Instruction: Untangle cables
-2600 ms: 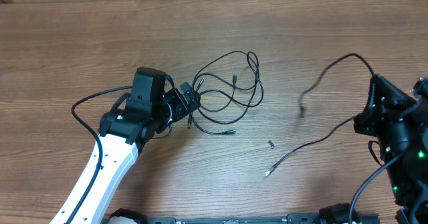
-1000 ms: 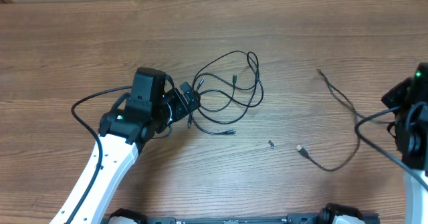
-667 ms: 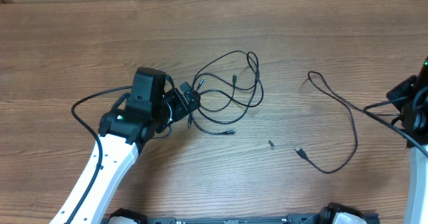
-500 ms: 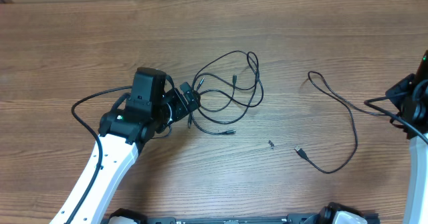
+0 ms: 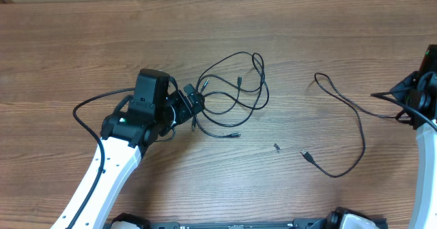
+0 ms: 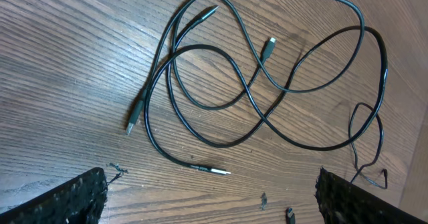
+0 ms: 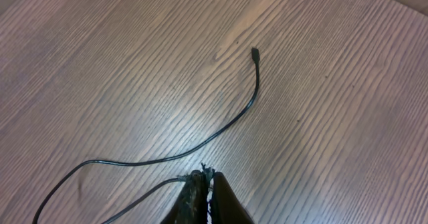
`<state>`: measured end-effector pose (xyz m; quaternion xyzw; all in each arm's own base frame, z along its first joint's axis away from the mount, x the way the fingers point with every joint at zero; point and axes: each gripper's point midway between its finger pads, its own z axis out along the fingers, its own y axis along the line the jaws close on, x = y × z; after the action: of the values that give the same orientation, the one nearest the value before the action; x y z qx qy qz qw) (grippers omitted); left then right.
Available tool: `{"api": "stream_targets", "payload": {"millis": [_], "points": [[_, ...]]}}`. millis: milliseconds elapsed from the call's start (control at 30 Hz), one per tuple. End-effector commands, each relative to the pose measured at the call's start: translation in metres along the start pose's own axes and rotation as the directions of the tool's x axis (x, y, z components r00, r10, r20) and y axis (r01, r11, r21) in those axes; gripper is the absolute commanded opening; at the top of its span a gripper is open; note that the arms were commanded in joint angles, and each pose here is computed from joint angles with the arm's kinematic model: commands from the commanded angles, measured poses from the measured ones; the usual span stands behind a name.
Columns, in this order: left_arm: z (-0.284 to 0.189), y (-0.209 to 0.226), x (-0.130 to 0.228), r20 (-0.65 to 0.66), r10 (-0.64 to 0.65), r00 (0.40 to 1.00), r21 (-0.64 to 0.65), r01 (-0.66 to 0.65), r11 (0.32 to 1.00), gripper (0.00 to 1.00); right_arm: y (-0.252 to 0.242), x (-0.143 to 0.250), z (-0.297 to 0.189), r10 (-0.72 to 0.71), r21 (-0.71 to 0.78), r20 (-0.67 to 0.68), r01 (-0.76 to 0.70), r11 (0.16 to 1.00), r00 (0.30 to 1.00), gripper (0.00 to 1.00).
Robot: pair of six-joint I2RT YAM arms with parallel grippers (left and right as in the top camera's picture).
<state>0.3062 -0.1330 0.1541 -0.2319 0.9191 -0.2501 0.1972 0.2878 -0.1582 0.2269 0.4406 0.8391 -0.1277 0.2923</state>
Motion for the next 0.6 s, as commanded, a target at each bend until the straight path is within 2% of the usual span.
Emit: {"api": "stream_targets", "payload": {"millis": [0, 567], "points": [[-0.0031, -0.0037, -0.0023, 0.015, 0.012, 1.000, 0.005, -0.012, 1.000, 0.99, -0.0005, -0.0066, 0.0023, 0.003, 0.014, 0.015, -0.003, 1.000, 1.000, 0.04], [-0.0031, -0.0038, -0.0024, 0.016, 0.012, 1.000, 0.005, -0.012, 1.000, 1.00, -0.0053, -0.0145, 0.0100, 0.009, 0.026, 0.027, -0.009, 1.000, 1.000, 0.04]]}}
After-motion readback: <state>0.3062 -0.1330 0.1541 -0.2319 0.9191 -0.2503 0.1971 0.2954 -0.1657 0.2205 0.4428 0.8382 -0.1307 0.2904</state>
